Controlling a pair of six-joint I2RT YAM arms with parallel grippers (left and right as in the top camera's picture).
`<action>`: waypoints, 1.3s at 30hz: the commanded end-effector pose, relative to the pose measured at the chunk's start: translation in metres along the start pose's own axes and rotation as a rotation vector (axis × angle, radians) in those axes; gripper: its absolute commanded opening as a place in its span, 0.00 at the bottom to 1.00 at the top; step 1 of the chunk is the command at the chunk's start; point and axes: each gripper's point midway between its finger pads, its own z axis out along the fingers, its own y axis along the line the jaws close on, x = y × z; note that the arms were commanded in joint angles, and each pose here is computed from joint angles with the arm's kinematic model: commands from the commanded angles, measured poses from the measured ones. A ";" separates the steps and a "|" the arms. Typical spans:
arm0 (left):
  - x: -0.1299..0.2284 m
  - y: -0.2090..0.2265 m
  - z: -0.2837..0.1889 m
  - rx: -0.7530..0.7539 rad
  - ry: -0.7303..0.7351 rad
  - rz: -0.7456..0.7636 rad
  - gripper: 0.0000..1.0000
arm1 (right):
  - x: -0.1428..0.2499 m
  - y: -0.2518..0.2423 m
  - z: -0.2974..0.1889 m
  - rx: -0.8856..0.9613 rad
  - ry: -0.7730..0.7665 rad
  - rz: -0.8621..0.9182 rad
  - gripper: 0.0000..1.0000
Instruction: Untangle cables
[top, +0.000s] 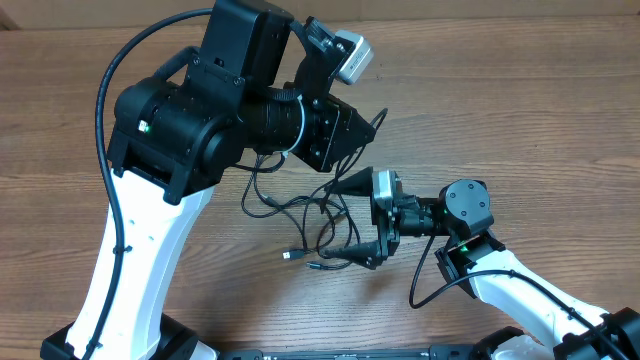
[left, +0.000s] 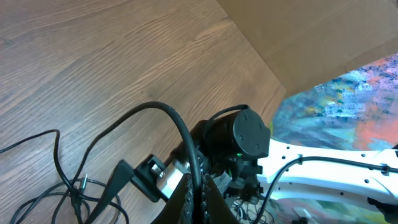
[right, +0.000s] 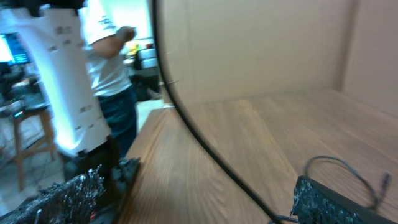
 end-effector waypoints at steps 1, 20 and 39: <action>0.000 -0.013 -0.003 0.050 -0.004 0.013 0.04 | 0.000 0.010 0.001 -0.053 0.004 -0.048 1.00; 0.001 -0.078 -0.024 0.419 0.009 0.032 0.04 | 0.042 -0.054 -0.010 0.330 0.109 0.173 1.00; -0.030 -0.041 -0.128 0.161 -0.371 0.093 0.04 | 0.075 -0.078 -0.028 0.520 0.205 0.280 1.00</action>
